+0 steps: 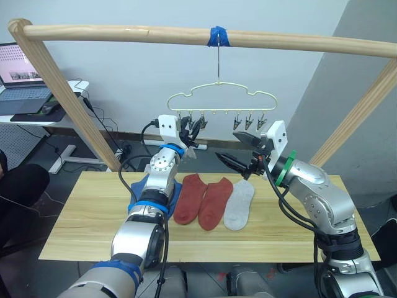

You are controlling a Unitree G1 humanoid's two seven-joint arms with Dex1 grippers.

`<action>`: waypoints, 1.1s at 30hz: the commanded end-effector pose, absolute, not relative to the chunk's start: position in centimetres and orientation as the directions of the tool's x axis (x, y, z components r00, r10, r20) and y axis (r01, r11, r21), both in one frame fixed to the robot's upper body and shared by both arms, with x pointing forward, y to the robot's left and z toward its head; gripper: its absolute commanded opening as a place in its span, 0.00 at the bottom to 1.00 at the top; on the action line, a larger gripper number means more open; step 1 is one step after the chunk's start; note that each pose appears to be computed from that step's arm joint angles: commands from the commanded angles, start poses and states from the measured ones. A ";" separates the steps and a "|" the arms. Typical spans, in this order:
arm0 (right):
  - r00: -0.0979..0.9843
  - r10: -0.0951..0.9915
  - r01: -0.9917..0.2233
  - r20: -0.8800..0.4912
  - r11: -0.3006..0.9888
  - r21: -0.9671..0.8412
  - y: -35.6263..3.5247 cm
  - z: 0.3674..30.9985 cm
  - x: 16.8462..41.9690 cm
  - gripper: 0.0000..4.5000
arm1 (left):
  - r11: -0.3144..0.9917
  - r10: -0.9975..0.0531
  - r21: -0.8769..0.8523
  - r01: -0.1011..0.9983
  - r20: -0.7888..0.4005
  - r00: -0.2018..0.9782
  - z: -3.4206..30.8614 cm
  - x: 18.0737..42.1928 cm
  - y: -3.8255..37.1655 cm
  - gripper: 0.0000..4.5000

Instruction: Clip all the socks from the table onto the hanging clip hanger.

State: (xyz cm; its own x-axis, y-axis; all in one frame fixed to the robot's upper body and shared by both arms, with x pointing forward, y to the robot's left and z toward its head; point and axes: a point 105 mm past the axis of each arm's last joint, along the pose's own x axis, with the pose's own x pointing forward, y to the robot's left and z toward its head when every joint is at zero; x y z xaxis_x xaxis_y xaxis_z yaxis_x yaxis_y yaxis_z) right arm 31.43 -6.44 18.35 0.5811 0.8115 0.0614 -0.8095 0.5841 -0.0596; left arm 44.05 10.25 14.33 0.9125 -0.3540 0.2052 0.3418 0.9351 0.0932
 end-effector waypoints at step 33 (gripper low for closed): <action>0.580 0.808 -0.802 0.109 0.589 -0.101 -6.6 19.9 31.2 1.00 | 0.933 -0.359 0.105 0.344 0.299 0.884 15.4 42.8 10.4 0.43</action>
